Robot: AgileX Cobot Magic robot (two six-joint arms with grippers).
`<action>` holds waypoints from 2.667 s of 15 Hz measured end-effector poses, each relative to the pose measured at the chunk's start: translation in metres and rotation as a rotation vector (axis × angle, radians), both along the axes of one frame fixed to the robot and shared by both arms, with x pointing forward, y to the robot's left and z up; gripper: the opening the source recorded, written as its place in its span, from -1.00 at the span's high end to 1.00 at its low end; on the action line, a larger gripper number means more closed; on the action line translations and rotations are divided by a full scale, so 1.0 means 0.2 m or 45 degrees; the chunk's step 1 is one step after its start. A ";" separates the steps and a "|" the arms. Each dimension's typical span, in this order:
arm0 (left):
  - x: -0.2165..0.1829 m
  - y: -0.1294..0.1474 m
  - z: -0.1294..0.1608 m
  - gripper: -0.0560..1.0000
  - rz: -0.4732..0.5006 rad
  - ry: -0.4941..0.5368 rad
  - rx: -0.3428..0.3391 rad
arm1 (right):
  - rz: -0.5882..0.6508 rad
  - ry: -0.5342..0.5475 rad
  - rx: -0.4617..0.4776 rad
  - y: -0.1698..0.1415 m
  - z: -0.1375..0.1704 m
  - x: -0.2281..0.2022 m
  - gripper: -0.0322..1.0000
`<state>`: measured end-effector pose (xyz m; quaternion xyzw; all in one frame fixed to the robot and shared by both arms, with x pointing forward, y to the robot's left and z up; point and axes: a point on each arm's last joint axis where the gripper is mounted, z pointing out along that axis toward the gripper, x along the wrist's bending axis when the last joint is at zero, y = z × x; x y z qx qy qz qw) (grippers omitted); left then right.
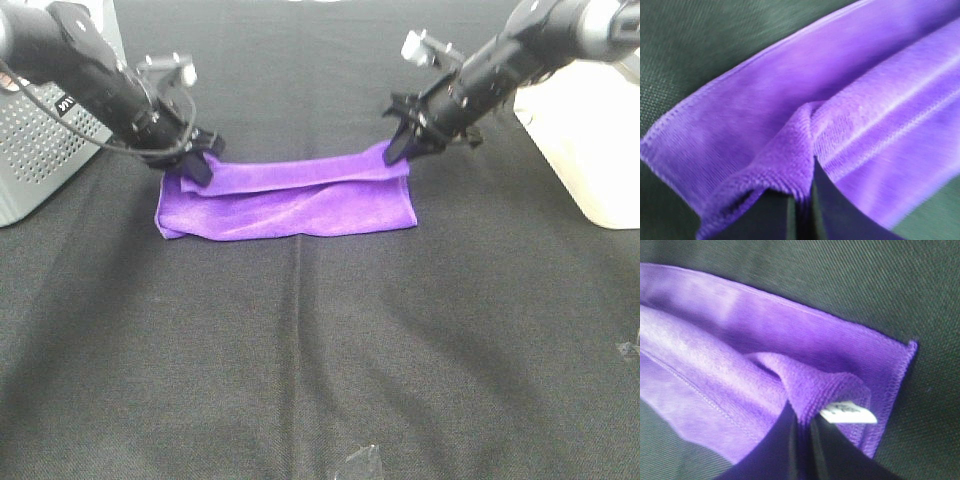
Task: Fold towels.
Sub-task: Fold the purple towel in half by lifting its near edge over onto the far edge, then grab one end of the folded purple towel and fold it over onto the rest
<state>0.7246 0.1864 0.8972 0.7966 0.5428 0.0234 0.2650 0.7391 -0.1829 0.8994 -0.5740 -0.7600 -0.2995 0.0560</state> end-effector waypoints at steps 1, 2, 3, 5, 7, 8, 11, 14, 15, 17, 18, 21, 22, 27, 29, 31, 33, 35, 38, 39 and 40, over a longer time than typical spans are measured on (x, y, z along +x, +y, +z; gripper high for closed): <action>0.01 0.00 0.00 0.86 0.002 -0.002 0.000 | -0.004 0.004 -0.004 0.00 -0.03 0.00 0.81; 0.01 0.00 -0.01 0.72 0.003 0.006 -0.001 | -0.007 0.001 -0.009 0.00 -0.03 0.01 0.67; 0.01 0.00 -0.01 0.44 0.012 0.016 -0.003 | -0.009 -0.002 -0.010 0.00 -0.03 0.01 0.46; 0.00 0.01 0.01 -0.25 0.013 0.064 0.035 | -0.004 -0.001 -0.019 -0.01 -0.03 0.01 -0.13; -0.01 0.02 0.06 -0.72 0.007 0.168 0.079 | 0.051 0.050 -0.046 -0.01 -0.03 -0.02 -0.44; -0.02 0.02 0.10 -0.77 -0.008 0.211 0.101 | 0.079 0.084 -0.057 -0.01 0.00 -0.04 -0.48; -0.05 0.06 0.15 -0.80 -0.041 0.340 0.114 | 0.162 0.177 -0.068 -0.02 0.22 -0.13 -0.51; -0.04 0.23 0.10 -0.80 0.059 0.399 -0.036 | 0.141 0.193 -0.123 -0.04 0.31 -0.16 -0.51; -0.04 0.29 0.07 -0.80 0.074 0.394 -0.108 | 0.126 0.207 -0.142 -0.05 0.30 -0.16 -0.51; -0.02 0.34 0.01 -0.80 0.093 0.381 -0.233 | 0.105 0.218 -0.158 -0.05 0.30 -0.16 -0.51; -0.01 0.35 -0.05 -0.80 0.088 0.389 -0.260 | 0.104 0.218 -0.164 -0.06 0.30 -0.16 -0.51; -0.01 0.36 -0.09 -0.80 0.104 0.400 -0.266 | 0.105 0.218 -0.169 -0.06 0.30 -0.16 -0.51; -0.01 0.35 -0.10 -0.80 0.113 0.405 -0.272 | 0.105 0.218 -0.169 -0.06 0.30 -0.16 -0.51; 0.00 0.32 -0.13 -0.67 0.186 0.454 -0.300 | 0.100 0.221 -0.168 -0.06 0.30 -0.16 -0.51; 0.00 0.22 -0.16 -0.52 0.156 0.468 -0.294 | 0.100 0.221 -0.168 -0.06 0.30 -0.16 -0.51; 0.00 0.09 -0.17 -0.31 0.113 0.477 -0.294 | 0.097 0.222 -0.168 -0.06 0.30 -0.16 -0.51; 0.01 0.04 -0.20 0.03 0.102 0.492 -0.278 | 0.079 0.231 -0.164 -0.06 0.30 -0.16 -0.51; 0.00 0.04 -0.21 0.55 0.092 0.499 -0.227 | 0.076 0.229 -0.163 -0.06 0.31 -0.16 -0.51; -0.01 0.04 -0.19 0.82 0.061 0.489 -0.144 | 0.049 0.216 -0.156 -0.06 0.36 -0.17 -0.51; -0.02 0.05 -0.18 0.82 0.041 0.493 -0.109 | 0.047 0.205 -0.154 -0.06 0.38 -0.17 -0.51; -0.03 0.07 -0.16 0.82 0.019 0.497 -0.055 | 0.045 0.194 -0.155 -0.06 0.41 -0.18 -0.51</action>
